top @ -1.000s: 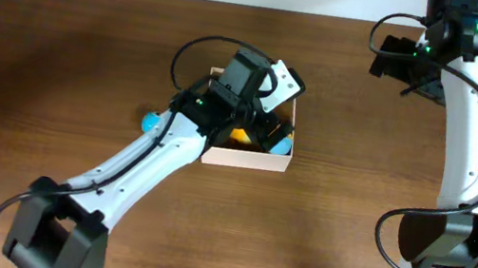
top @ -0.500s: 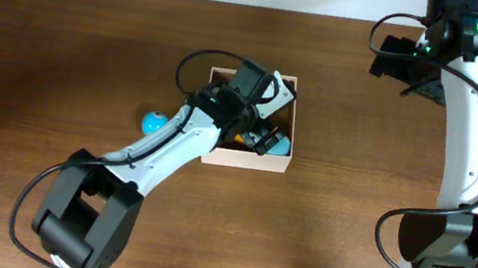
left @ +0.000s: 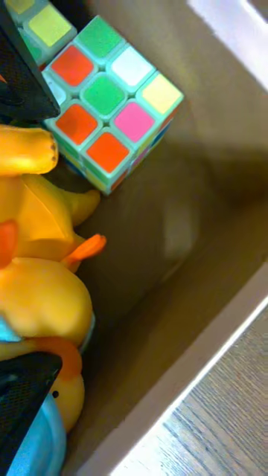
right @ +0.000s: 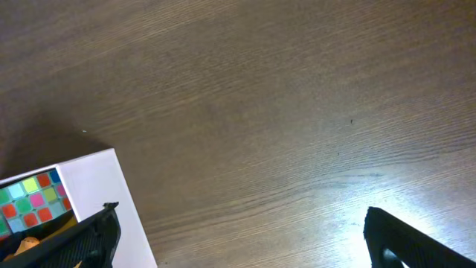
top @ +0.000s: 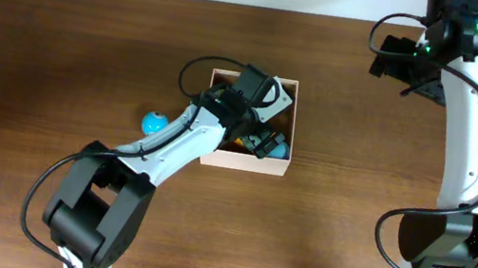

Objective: Pack container
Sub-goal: 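Withdraw the left gripper and move it over the blue ball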

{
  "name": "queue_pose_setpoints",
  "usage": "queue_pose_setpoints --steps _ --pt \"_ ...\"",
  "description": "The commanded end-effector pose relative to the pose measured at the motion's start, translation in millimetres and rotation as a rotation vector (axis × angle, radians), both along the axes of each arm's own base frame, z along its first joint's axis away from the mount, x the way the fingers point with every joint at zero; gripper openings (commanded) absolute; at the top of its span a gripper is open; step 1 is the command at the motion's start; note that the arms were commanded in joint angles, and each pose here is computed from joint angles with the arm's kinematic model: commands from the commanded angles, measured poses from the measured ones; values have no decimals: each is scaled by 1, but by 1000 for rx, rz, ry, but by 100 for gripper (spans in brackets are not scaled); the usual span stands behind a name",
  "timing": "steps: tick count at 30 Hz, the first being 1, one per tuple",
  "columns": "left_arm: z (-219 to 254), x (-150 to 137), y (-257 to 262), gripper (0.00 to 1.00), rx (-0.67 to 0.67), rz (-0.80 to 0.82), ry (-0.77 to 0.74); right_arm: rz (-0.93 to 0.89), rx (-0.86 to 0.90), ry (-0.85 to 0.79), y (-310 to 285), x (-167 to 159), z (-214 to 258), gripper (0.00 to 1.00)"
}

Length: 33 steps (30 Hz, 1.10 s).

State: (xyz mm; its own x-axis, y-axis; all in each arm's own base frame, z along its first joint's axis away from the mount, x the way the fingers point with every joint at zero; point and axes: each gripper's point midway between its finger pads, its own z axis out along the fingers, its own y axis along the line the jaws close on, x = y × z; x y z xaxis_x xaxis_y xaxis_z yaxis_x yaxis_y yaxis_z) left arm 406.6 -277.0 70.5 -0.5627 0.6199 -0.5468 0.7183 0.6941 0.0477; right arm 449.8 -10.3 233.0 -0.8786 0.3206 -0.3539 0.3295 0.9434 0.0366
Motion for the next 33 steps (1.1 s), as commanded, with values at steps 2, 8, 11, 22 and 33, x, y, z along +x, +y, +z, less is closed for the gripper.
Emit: queue_pose_setpoints --steps 2,8,11,22,33 --pt "-5 1 1 100 15 3 11 -7 2 -53 0 -2 20 99" --pt "40 -5 5 100 -8 13 -15 -7 2 -53 0 -2 20 99" --pt "76 -13 12 99 -30 34 -47 -7 2 -53 0 -2 20 99" --pt "165 -20 105 99 -101 464 -131 -7 2 -53 0 -2 20 99" --pt "95 -35 202 99 0 860 124 -7 2 -53 0 -2 20 99"
